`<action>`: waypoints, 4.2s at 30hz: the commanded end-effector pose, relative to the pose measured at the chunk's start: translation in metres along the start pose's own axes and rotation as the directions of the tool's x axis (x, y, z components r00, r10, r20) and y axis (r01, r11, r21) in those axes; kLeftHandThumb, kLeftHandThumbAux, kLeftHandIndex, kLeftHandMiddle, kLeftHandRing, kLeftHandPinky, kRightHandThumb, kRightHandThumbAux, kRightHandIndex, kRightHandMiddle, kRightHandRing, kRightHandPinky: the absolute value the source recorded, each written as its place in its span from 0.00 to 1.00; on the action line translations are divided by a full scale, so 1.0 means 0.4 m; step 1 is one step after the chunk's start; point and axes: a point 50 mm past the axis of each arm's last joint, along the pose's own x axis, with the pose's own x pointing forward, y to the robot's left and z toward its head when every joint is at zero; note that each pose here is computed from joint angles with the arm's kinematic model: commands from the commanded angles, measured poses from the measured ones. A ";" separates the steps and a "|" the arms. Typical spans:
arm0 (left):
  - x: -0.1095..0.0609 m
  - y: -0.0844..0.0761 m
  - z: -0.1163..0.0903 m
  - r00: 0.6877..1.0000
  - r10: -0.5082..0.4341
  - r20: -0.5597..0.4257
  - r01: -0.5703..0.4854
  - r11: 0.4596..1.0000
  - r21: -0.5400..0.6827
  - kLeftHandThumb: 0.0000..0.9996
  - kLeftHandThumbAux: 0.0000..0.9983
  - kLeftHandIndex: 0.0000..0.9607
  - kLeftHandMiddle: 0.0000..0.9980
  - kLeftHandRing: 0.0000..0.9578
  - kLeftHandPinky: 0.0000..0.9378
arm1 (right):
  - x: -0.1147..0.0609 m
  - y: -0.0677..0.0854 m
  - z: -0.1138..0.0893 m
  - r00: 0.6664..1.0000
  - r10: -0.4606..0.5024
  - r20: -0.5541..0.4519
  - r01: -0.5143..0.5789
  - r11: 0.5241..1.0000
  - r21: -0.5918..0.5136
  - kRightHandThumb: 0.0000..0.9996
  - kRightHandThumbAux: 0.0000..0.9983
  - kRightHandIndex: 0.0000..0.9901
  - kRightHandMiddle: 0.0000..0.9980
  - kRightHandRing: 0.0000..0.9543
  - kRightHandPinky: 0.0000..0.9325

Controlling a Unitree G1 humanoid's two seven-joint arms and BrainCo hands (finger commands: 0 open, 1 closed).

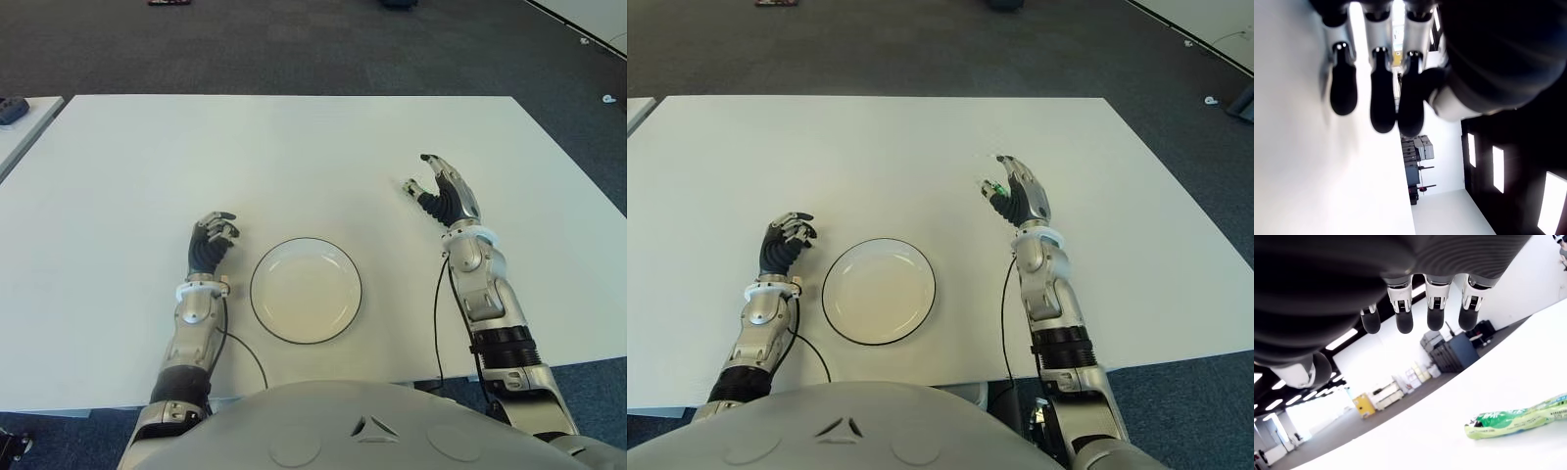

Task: Put the toothpaste on the table into the plate.

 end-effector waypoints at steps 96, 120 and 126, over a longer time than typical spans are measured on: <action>-0.025 0.025 -0.009 0.999 0.033 -0.039 -0.032 0.999 0.011 0.71 0.72 0.45 0.64 0.67 0.65 | 0.134 0.183 -0.147 0.807 0.440 -0.394 -0.566 0.768 -0.301 0.49 0.18 0.00 0.00 0.00 0.00; -0.032 0.028 -0.001 0.998 0.057 -0.001 -0.057 0.998 0.014 0.71 0.72 0.45 0.64 0.67 0.65 | 0.097 0.217 -0.156 0.910 0.196 -0.365 -0.278 0.943 -0.185 0.38 0.51 0.00 0.00 0.00 0.00; -0.033 0.030 -0.002 0.998 0.060 -0.001 -0.060 0.998 0.023 0.71 0.72 0.45 0.63 0.67 0.67 | 0.091 0.214 -0.153 0.940 0.095 -0.329 -0.160 0.971 -0.176 0.38 0.60 0.04 0.00 0.00 0.00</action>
